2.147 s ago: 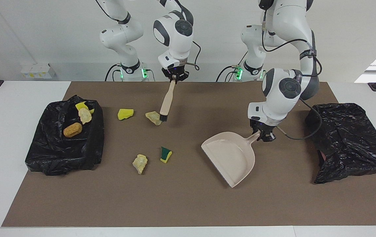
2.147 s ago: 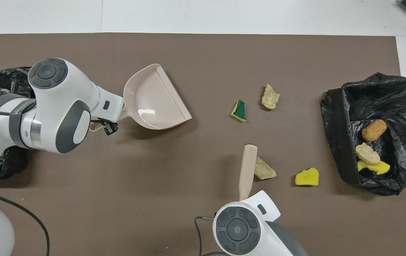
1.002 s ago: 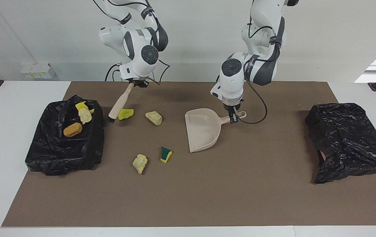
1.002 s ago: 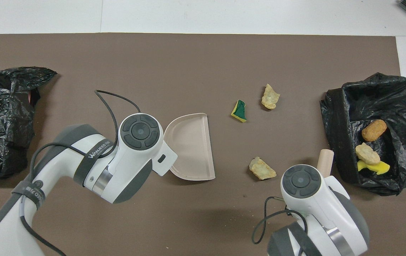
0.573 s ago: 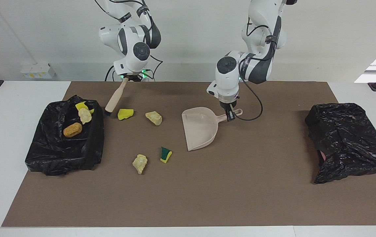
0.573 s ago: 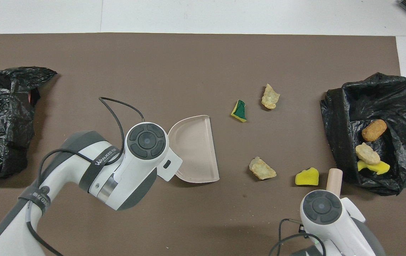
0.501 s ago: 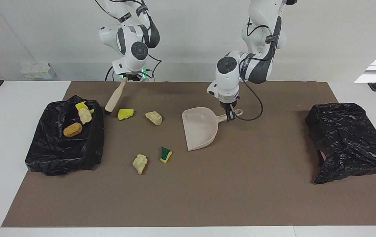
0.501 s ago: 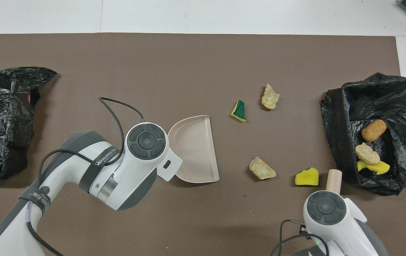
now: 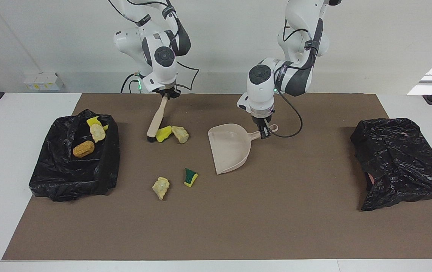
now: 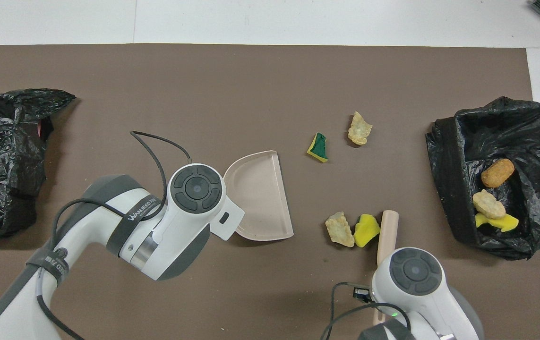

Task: Sweep and dump trash in bin
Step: 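Sweep the scraps toward the dustpan with the right gripper's brush, then brush the remaining scraps into the dustpan held by the left gripper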

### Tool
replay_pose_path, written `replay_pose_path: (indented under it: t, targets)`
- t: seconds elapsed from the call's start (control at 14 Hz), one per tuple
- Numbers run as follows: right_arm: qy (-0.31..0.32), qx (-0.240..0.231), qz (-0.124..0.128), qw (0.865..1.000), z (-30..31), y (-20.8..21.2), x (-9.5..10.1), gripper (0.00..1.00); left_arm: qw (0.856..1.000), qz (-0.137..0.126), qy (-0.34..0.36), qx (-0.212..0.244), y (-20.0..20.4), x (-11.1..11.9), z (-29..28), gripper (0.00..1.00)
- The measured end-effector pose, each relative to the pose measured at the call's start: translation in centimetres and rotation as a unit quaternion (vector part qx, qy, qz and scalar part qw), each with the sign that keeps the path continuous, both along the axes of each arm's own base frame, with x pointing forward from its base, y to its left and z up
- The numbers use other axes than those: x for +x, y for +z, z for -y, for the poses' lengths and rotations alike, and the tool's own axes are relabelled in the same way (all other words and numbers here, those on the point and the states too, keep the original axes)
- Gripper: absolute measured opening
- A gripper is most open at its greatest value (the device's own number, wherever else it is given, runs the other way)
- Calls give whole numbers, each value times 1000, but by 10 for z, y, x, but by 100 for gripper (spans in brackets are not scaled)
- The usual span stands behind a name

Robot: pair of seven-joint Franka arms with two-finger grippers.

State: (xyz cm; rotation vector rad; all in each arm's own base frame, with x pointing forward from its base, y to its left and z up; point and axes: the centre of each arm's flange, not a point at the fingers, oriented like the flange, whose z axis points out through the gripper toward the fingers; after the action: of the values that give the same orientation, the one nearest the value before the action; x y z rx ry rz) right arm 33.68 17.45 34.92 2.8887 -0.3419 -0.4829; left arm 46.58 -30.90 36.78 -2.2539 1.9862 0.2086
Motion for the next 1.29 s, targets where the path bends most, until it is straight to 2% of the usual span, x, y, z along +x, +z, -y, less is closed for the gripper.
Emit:
replay_pose_path:
  t: [0.21,0.43,0.64,0.86,1.07,1.29]
  targets:
    - [-8,38,6,999,-34,15,47,26,1000,1,2,0,0,0,0,31]
    - [0,76,7,997,-84,13,81,26,1000,1,2,0,-1,0,0,31]
    - [-2,124,16,992,-133,11,107,26,1000,2,3,-2,-2,0,-1,31]
    - [-2,153,32,988,-158,30,132,26,1000,3,3,-2,-4,0,-2,31]
    - [9,166,37,985,-168,48,145,26,1000,5,5,-4,-4,1,-3,31]
    - [39,173,55,983,-155,59,163,26,1000,8,6,-6,-3,2,-4,31]
